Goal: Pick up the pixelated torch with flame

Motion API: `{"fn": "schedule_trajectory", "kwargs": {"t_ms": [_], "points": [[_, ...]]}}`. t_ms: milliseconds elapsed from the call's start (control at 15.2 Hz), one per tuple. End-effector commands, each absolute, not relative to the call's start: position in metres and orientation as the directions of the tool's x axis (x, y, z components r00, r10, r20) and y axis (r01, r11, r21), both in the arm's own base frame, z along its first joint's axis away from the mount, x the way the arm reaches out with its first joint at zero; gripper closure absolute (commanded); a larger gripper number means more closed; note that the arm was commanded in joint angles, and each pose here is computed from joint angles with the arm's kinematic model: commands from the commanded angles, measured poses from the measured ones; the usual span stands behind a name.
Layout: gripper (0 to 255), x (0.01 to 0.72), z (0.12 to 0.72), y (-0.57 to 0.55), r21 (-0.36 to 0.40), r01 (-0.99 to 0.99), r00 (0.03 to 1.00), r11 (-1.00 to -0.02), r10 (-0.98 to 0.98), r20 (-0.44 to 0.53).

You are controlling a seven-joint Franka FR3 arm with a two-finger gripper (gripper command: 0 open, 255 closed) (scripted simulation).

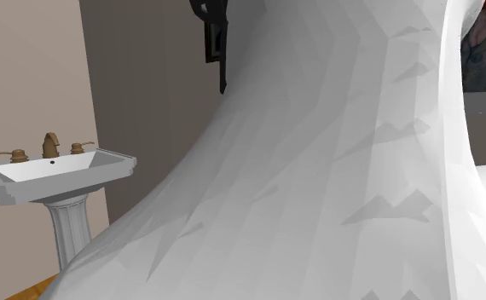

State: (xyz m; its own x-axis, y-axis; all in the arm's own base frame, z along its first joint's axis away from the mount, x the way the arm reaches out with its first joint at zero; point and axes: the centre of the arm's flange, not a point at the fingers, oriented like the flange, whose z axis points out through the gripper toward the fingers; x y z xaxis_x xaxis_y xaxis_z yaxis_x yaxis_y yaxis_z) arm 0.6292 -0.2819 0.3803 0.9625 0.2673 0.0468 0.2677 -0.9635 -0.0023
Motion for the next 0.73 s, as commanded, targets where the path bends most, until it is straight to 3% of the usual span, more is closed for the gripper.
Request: {"fn": "schedule_trajectory", "kwargs": {"t_ms": [0,660], "points": [[255,0.629,0.391,-0.282,-0.002,0.268,0.962,-0.964,0.267,0.048],[255,0.629,0.444,-0.282,-0.002,0.268,0.962,-0.964,0.267,0.048]]}}
